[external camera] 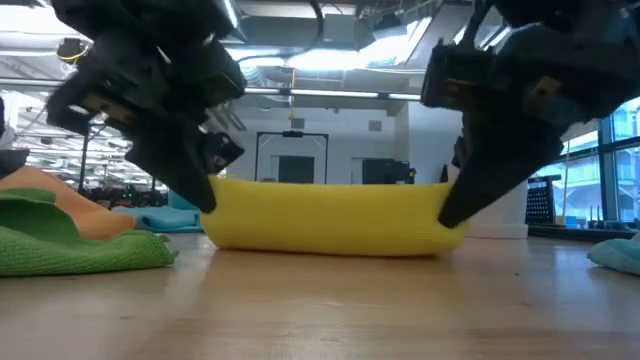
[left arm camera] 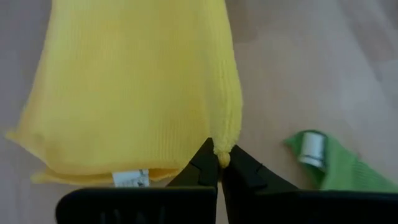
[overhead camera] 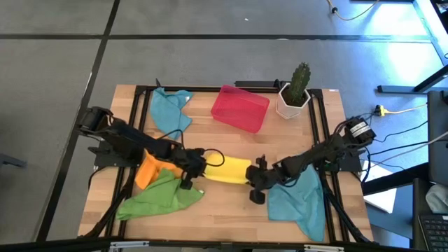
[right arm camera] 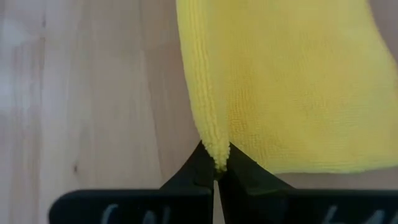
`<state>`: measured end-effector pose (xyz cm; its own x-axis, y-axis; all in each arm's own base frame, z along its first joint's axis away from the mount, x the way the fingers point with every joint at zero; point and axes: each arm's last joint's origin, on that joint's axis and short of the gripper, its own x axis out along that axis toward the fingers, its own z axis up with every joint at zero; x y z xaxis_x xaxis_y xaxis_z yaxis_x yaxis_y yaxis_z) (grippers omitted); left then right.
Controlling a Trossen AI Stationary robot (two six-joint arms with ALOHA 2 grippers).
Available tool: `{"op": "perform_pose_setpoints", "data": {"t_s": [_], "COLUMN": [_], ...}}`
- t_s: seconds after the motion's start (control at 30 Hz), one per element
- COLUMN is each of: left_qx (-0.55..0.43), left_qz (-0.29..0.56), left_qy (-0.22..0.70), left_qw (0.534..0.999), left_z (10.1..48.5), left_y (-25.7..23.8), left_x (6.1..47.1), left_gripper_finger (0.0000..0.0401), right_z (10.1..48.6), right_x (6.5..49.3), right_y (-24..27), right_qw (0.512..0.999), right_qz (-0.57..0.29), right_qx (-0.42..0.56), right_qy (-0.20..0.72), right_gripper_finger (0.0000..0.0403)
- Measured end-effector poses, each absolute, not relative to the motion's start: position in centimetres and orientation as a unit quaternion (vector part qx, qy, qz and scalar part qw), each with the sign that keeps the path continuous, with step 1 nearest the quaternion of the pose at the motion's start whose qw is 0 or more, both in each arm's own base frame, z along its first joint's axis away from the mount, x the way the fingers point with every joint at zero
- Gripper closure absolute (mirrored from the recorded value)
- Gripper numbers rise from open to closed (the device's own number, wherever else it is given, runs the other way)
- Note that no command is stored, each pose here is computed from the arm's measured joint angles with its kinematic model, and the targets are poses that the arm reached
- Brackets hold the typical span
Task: Roll microfiber towels into tight, uniform cylinder then place into a basket
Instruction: Roll the yellow towel
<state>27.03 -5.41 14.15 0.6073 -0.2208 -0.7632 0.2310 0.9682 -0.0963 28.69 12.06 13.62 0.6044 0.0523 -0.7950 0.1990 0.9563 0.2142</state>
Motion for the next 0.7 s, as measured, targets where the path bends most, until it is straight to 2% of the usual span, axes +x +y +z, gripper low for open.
{"op": "perform_pose_setpoints", "data": {"t_s": [0.4,0.5,0.7], "left_qx": [-0.047,-0.078,-0.089], "left_qz": [-0.120,-0.148,-0.204], "left_qy": [0.443,0.443,0.448], "left_qw": [0.887,0.881,0.866], "left_z": [13.7,13.7,14.4], "left_y": [-3.0,-3.6,-7.2], "left_x": [27.3,27.2,27.0], "left_gripper_finger": [0.0401,0.0401,0.0401], "right_z": [12.2,12.4,13.6], "right_x": [28.3,28.4,29.0], "right_y": [9.8,10.3,12.8], "right_qw": [0.864,0.865,0.874], "right_qz": [-0.109,-0.072,0.071], "right_qx": [0.198,0.204,0.246], "right_qy": [0.449,0.452,0.414], "right_gripper_finger": [0.0398,0.0399,0.0399]}}
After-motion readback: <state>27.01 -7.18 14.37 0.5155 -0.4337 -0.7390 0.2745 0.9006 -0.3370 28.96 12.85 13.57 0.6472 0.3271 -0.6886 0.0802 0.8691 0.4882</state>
